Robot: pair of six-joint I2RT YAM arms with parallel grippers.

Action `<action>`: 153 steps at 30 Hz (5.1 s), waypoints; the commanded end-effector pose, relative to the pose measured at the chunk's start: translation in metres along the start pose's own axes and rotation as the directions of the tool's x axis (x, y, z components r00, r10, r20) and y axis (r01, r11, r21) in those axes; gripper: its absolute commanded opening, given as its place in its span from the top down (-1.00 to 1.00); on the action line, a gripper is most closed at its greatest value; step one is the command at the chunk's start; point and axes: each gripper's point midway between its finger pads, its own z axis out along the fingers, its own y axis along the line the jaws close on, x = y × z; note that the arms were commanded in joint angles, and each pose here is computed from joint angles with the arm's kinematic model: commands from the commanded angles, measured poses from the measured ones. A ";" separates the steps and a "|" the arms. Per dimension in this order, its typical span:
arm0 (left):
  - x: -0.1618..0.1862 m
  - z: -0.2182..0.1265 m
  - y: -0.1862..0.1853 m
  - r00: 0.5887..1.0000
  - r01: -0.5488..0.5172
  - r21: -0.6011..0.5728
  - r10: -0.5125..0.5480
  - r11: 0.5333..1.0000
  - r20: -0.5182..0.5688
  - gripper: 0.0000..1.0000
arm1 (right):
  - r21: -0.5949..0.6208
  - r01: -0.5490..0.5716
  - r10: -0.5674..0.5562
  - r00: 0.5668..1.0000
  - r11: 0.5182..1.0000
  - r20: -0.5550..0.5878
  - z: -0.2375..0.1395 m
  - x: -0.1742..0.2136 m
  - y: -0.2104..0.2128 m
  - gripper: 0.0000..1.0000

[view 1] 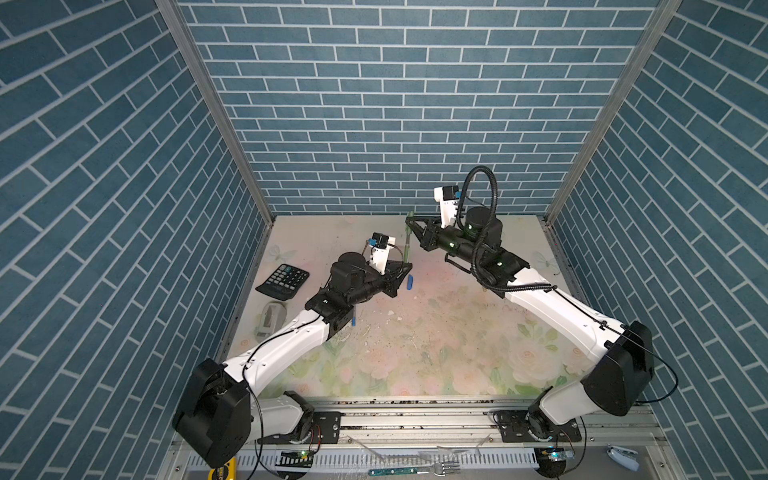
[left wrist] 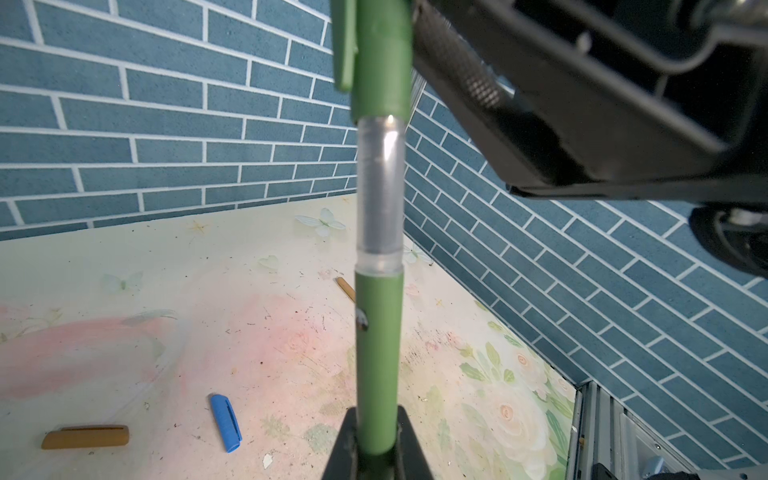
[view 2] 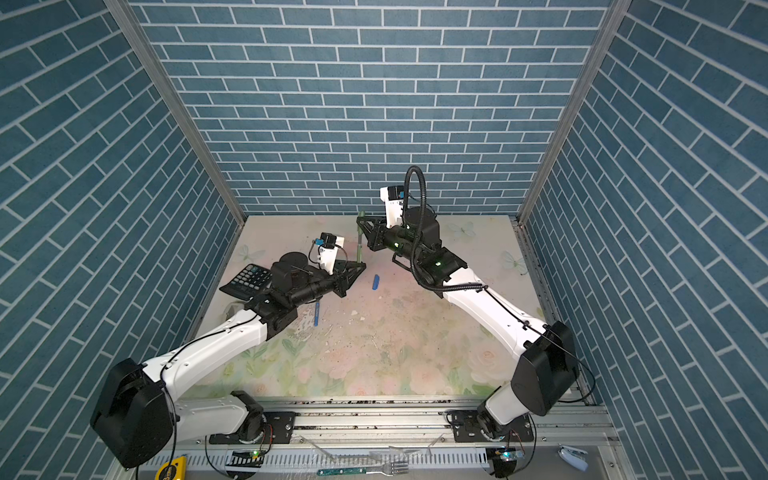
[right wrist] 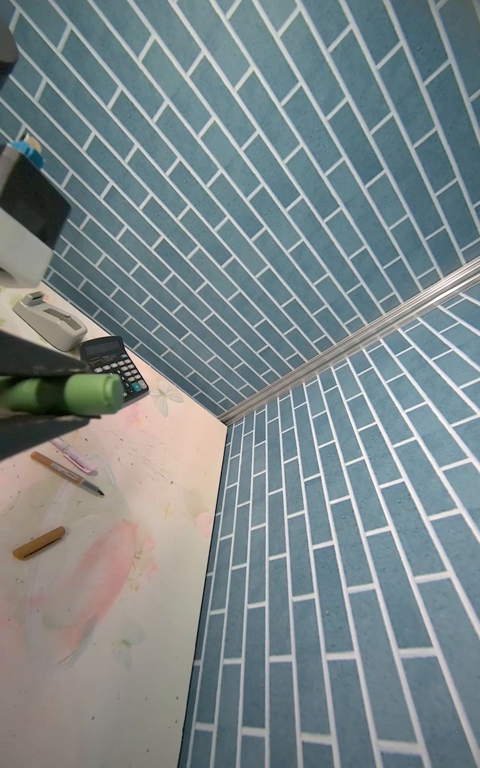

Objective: Insert the pens into the pen caps
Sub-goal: 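Lower the green cap with the right gripper down onto the pen nib, then press the green cap farther down onto the left-held pen with the right gripper, then close the right gripper on the capped green pen while the left gripper opens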

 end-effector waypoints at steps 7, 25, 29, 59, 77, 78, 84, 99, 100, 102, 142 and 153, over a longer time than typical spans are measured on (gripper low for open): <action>-0.015 -0.003 -0.004 0.999 -0.009 0.008 0.008 1.000 0.050 1.00 | -0.026 -0.042 0.041 0.999 0.999 -0.031 -0.004 0.009 0.006 0.79; -0.020 -0.008 -0.002 0.996 -0.010 -0.008 0.010 1.000 0.083 1.00 | -0.046 -0.146 0.134 0.969 0.988 -0.207 -0.008 0.068 0.004 0.58; -0.016 -0.004 -0.004 0.998 -0.022 0.011 0.021 1.000 0.067 1.00 | -0.038 -0.115 0.106 0.977 0.993 -0.186 -0.015 0.056 0.008 0.35; -0.009 0.001 -0.006 0.995 -0.078 0.043 0.075 0.996 0.063 1.00 | -0.002 0.164 -0.160 0.957 0.986 -0.242 -0.008 -0.021 0.012 0.29; -0.011 -0.001 -0.006 0.995 -0.074 0.036 0.072 0.997 0.062 1.00 | -0.027 0.078 -0.082 0.945 0.997 -0.316 -0.009 0.007 0.009 0.53; -0.011 -0.001 -0.006 0.995 -0.074 0.036 0.072 0.997 0.062 1.00 | -0.029 0.069 -0.075 0.945 0.997 -0.318 -0.009 0.008 0.010 0.54; -0.010 0.000 -0.006 0.995 -0.076 0.035 0.074 0.996 0.060 1.00 | -0.040 0.046 -0.056 0.951 0.998 -0.304 -0.010 0.010 0.011 0.78; -0.107 -0.019 -0.030 0.953 -0.138 -0.006 0.134 0.990 0.272 1.00 | -0.049 0.000 -0.017 0.941 0.999 -0.338 -0.015 0.040 0.007 0.83; -0.114 -0.021 -0.032 0.947 -0.143 -0.010 0.140 0.990 0.289 1.00 | -0.044 -0.003 -0.012 0.940 0.999 -0.340 -0.015 0.042 0.004 0.83; -0.126 -0.024 -0.035 0.934 -0.151 -0.016 0.148 0.988 0.324 1.00 | -0.044 -0.014 -0.002 0.939 0.999 -0.343 -0.016 0.047 0.003 0.83; -0.241 -0.053 -0.031 0.797 -0.150 -0.007 0.125 0.989 0.590 1.00 | 0.057 -0.124 0.136 0.888 0.991 -0.440 -0.021 0.126 -0.033 0.84; -0.106 -0.010 0.004 0.951 -0.013 0.098 -0.018 0.995 0.309 1.00 | 0.011 0.123 -0.120 0.979 0.992 -0.162 -0.023 -0.022 0.020 0.18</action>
